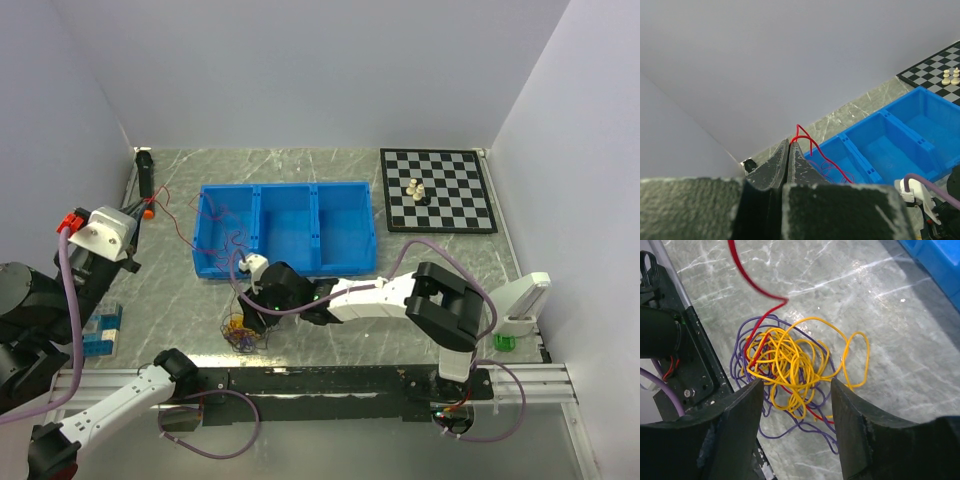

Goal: Untangle the cables

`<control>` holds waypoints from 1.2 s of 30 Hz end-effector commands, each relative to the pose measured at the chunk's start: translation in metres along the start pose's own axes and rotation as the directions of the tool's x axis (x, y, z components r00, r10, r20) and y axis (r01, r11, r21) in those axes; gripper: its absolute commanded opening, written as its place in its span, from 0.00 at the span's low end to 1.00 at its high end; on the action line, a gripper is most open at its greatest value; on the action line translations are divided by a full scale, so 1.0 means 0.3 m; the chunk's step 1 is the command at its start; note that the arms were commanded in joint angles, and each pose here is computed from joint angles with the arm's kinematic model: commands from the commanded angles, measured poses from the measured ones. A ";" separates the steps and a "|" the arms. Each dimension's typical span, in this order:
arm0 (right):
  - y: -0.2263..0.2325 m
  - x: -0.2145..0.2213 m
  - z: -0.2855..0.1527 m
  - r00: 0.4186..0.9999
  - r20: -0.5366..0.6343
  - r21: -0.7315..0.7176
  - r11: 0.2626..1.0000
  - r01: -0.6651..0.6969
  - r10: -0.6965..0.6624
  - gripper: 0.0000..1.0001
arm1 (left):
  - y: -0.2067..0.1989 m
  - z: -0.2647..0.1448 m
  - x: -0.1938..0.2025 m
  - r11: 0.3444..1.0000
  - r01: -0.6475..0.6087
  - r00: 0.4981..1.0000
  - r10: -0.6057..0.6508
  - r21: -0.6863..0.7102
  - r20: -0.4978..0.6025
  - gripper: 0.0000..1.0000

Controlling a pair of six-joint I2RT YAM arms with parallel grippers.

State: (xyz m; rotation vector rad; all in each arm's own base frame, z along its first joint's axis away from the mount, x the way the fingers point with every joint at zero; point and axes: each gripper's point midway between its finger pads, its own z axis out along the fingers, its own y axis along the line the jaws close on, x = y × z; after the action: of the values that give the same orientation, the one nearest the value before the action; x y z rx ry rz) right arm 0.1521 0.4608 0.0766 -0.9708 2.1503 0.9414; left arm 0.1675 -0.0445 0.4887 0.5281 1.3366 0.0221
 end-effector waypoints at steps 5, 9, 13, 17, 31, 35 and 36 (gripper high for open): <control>0.075 -0.004 0.060 0.999 0.006 -0.104 0.994 -0.046 0.047 0.46 | 0.022 0.004 -0.025 1.000 -0.001 1.000 0.001 -0.029 0.022 0.01; 0.076 0.022 0.035 0.997 -0.001 -0.111 0.991 -0.080 0.080 0.16 | 0.024 0.011 -0.033 0.999 0.004 0.999 -0.002 -0.036 0.034 0.01; 0.044 0.055 -0.042 0.992 0.006 -0.048 0.991 -0.123 0.123 0.00 | 0.045 0.024 -0.062 0.998 0.005 0.998 -0.001 -0.064 0.057 0.01; 0.001 0.130 -0.158 0.984 0.004 0.047 0.983 -0.179 0.179 0.00 | 0.130 0.038 -0.130 0.981 -0.018 0.992 0.040 -0.191 0.116 0.01; -0.172 0.529 -0.414 0.925 -0.040 0.501 0.809 -0.308 0.377 0.00 | 0.506 -0.086 -0.590 0.764 0.144 0.877 0.196 -0.629 0.439 0.01; -0.202 0.555 -0.444 0.913 -0.013 0.540 0.771 -0.337 0.408 0.00 | 0.546 -0.111 -0.676 0.725 0.172 0.837 0.250 -0.667 0.487 0.01; -0.211 0.563 -0.452 0.909 -0.006 0.553 0.759 -0.344 0.417 0.00 | 0.552 -0.110 -0.694 0.715 0.164 0.832 0.270 -0.679 0.485 0.01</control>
State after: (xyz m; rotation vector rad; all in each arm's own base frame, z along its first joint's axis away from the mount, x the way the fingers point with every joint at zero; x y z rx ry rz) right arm 0.0785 0.3024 0.0269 -0.4102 2.5208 0.5757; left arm 0.1752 0.0131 0.6848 0.0700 0.8433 0.3582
